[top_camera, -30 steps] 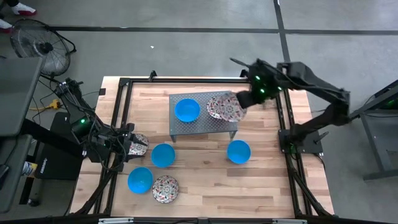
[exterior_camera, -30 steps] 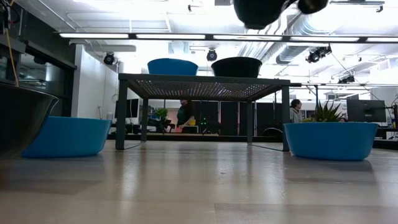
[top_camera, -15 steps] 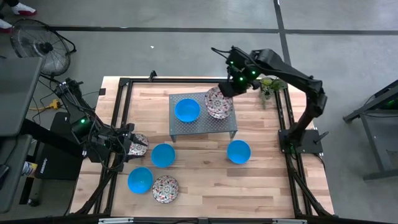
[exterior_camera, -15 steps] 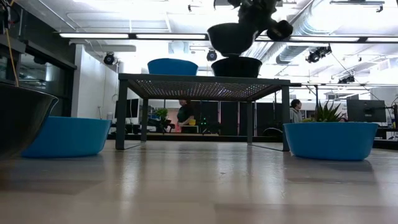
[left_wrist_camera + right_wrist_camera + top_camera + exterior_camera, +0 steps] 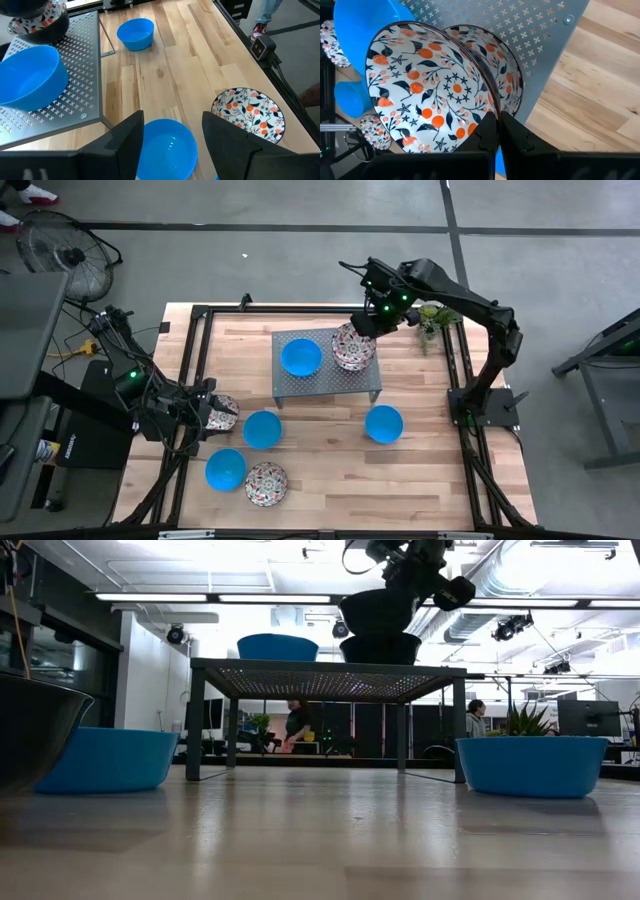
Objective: Pick & Place Mini bowls
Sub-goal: Stack the white bowl on top of the white bowl on the shelf
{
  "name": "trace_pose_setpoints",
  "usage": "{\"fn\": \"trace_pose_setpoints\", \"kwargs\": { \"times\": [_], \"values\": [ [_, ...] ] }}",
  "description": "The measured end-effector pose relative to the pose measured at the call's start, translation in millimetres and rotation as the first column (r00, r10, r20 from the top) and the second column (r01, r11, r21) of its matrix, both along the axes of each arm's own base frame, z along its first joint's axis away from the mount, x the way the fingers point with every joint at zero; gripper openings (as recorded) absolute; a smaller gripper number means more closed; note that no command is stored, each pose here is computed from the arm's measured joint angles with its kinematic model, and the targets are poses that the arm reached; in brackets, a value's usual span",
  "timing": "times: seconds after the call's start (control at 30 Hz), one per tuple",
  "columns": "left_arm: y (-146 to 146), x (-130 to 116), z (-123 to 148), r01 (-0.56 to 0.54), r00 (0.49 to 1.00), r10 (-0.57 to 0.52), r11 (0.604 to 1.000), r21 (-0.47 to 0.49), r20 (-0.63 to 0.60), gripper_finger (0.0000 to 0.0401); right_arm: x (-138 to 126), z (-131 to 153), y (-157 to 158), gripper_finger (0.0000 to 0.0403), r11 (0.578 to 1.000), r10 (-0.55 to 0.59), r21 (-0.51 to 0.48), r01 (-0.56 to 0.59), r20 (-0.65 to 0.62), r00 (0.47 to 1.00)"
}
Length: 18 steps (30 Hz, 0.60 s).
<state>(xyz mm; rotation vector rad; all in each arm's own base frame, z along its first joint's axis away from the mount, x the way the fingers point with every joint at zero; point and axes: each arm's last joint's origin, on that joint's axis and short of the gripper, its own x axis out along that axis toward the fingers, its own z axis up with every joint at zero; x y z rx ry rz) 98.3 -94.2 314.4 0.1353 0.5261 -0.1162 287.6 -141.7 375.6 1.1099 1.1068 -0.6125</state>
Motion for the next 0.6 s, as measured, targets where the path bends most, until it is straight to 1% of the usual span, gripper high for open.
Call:
{"fn": "trace_pose_setpoints", "kwargs": {
  "times": [0.1, 0.37, 0.6],
  "values": [
    [0.2, 0.1, 0.1, -0.006, 1.0, 0.006, 1.0, 0.006, 0.005, 0.0197, 0.4, -0.8, 0.5, 0.0, 1.0, -0.018, -0.022, 0.018, -0.02, 1.0],
    [0.2, 0.1, 0.1, -0.006, 1.0, 0.006, 1.0, 0.006, 0.005, 0.0197, 0.7, -1.1, 2.9, 0.0, 0.998, -0.054, -0.037, 0.052, -0.045, 0.998],
    [0.3, 0.1, 0.1, -0.007, 1.0, 0.007, 1.0, 0.006, 0.006, 0.0197, 5.1, -3.5, 9.7, 0.0, 0.997, -0.044, -0.068, 0.039, -0.074, 0.996]
  ]
}}
